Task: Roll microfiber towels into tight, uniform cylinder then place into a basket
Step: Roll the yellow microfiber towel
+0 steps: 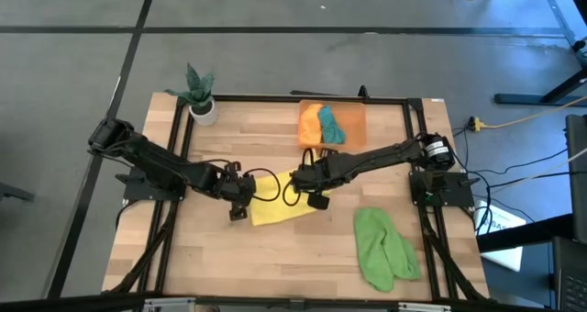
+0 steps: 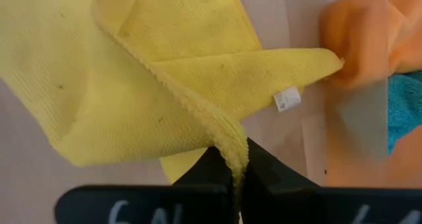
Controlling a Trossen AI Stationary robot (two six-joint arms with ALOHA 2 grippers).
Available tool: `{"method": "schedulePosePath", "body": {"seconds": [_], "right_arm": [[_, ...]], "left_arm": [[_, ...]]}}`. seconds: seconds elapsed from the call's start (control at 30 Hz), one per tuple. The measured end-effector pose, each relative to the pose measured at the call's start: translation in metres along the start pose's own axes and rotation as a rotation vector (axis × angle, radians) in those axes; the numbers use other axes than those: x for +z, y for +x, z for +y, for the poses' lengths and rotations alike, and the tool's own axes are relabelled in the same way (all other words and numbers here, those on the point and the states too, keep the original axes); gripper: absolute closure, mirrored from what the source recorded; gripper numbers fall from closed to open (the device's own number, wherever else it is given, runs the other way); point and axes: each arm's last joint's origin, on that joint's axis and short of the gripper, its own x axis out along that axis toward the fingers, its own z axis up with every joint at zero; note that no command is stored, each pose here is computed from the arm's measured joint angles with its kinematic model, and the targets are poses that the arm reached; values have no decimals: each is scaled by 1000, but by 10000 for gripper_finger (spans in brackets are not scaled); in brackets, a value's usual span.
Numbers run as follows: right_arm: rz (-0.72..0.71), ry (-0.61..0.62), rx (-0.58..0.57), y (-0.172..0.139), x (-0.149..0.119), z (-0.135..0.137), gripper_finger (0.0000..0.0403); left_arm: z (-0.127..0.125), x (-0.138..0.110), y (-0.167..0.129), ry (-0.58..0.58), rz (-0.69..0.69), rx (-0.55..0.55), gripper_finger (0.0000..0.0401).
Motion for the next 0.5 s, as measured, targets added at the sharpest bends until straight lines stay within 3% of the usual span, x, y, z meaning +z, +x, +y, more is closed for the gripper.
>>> {"method": "schedulePosePath", "body": {"seconds": [0.2, 0.33, 0.5], "right_arm": [[-7, 8, -3, 1, 1, -2, 391], [-36, 15, -72, 1, 3, -5, 391], [-61, -1, -161, -1, 1, -3, 391]], "left_arm": [[5, -9, -1, -74, 58, 101, 401], [11, -13, -2, -110, 55, 222, 401], [8, -13, -4, -98, 26, 246, 401]]}}
